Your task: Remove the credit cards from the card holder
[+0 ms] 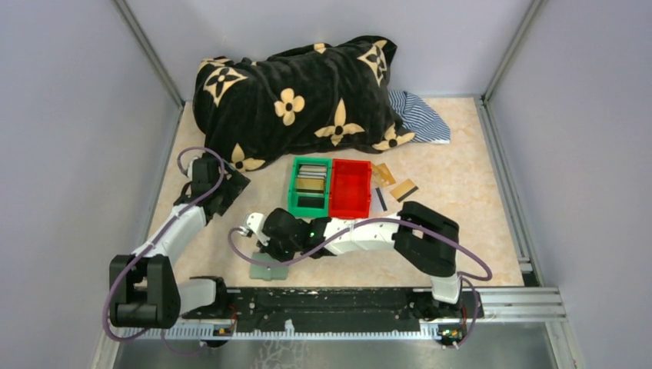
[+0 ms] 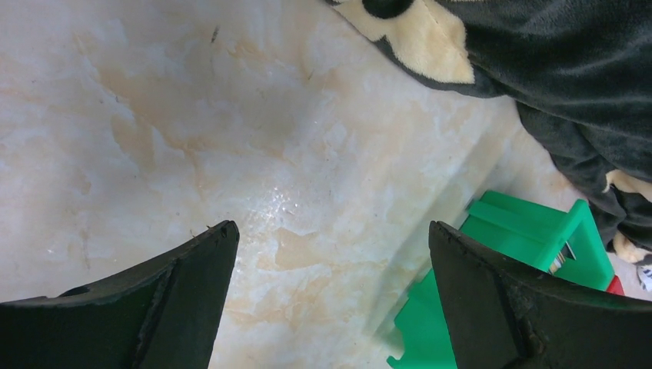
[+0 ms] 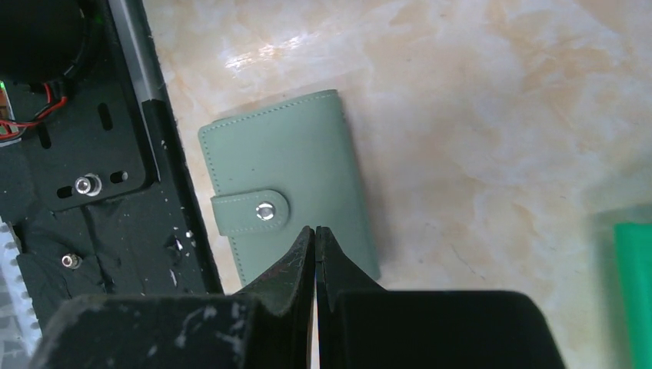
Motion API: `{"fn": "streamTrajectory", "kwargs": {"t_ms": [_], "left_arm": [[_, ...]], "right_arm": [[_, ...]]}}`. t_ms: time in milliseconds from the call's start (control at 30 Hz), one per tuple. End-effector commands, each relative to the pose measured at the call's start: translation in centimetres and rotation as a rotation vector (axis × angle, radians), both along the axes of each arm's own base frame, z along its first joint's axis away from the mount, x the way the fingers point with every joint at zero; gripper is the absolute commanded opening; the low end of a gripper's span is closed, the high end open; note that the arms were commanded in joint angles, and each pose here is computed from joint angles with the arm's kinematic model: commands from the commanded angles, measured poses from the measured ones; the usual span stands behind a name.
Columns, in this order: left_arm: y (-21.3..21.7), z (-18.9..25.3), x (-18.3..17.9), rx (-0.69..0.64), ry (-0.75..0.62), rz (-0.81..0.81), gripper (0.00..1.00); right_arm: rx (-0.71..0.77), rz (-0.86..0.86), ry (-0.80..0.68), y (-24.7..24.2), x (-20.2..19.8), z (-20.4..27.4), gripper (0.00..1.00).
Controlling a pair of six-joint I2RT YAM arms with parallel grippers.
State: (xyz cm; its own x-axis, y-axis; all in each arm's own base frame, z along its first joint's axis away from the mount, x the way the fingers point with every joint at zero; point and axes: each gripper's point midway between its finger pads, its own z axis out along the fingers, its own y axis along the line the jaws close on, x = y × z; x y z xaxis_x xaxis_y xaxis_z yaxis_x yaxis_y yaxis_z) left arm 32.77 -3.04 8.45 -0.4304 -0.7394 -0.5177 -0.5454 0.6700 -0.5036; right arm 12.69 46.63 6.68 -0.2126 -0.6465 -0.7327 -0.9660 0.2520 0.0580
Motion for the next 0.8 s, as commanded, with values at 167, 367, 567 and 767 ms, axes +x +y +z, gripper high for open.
{"fn": "streamTrajectory", "kwargs": {"t_ms": [167, 367, 567, 767], "left_arm": [[0.4, 3.3, 0.3, -0.011, -0.073, -0.002, 0.99], [-0.4, 2.9, 0.4, -0.046, -0.071, -0.032, 0.99], [-1.2, 2.1, 0.3, -0.078, -0.058, -0.061, 0.98], [-1.5, 2.1, -0.1, -0.077, -0.064, -0.086, 0.98]], "right_arm": [[-0.139, -0.007, 0.04, -1.9, -1.0, -4.0, 0.0], [-0.185, -0.169, 0.078, -7.4, 1.4, -5.7, 0.0], [-0.186, -0.345, 0.059, -11.8, 5.7, -5.1, 0.0], [-0.215, -0.419, -0.024, -13.5, 8.5, -3.8, 0.0]]}}
